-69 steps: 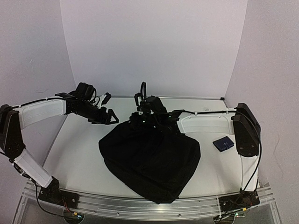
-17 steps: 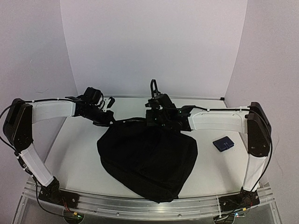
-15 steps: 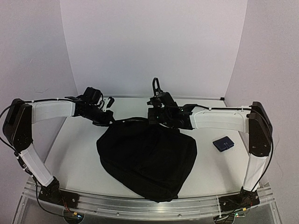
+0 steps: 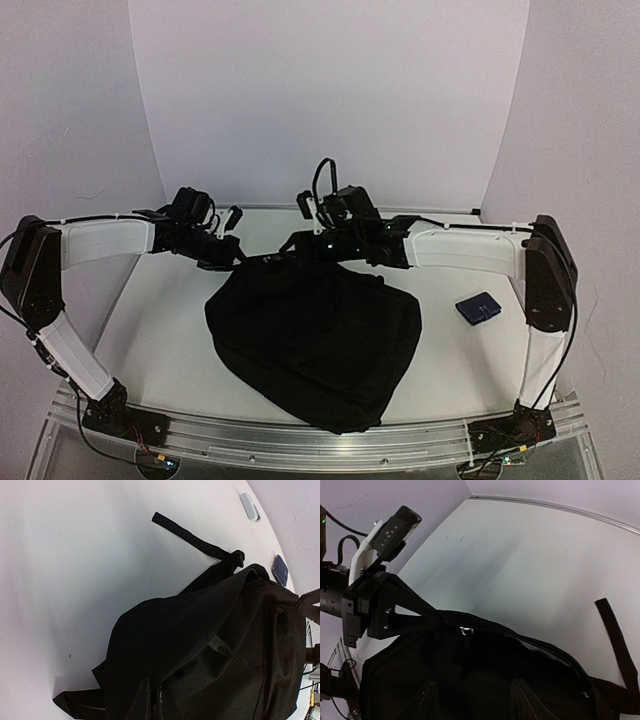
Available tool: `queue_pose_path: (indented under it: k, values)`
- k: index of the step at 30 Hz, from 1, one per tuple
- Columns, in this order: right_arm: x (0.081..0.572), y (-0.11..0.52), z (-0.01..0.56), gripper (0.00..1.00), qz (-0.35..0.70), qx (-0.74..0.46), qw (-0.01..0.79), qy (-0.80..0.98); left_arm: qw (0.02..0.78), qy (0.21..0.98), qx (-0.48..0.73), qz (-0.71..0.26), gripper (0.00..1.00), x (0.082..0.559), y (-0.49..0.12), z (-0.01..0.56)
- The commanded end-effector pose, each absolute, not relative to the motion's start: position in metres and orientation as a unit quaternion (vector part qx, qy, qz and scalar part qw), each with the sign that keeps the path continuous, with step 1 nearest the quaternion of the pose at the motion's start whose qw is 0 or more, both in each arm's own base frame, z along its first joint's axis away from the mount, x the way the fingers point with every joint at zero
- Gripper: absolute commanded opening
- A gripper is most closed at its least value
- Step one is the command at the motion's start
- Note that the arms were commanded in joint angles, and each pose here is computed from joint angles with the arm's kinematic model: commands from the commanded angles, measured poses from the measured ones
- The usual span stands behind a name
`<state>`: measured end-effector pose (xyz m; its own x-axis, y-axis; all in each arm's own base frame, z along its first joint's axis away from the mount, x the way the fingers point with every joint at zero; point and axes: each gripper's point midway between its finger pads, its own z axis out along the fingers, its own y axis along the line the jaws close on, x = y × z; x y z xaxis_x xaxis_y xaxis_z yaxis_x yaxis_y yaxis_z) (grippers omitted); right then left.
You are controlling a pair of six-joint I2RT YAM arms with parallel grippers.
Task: Pack the student bag
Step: Zip the student bag at the center of the board.
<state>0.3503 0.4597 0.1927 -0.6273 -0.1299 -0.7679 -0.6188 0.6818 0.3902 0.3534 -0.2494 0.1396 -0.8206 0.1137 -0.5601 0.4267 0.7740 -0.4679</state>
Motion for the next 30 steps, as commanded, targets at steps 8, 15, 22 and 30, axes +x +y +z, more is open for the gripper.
queue_pose_path:
  k: [8,15,22,30]
  values:
    - [0.349,0.501,0.164,0.48,0.364,-0.280,0.330,0.825,0.307,0.873,0.163,-0.341,0.00,0.359,-0.260,0.179]
    - [0.358,0.511,0.153,0.41,0.356,-0.284,0.331,0.826,0.301,0.876,0.163,-0.340,0.00,0.359,-0.260,0.177]
    - [0.369,0.517,0.141,0.34,0.344,-0.277,0.335,0.832,0.299,0.876,0.165,-0.341,0.00,0.361,-0.262,0.176]
    - [0.376,0.515,0.148,0.01,0.332,-0.269,0.350,0.834,0.303,0.887,0.141,-0.318,0.00,0.366,-0.253,0.172]
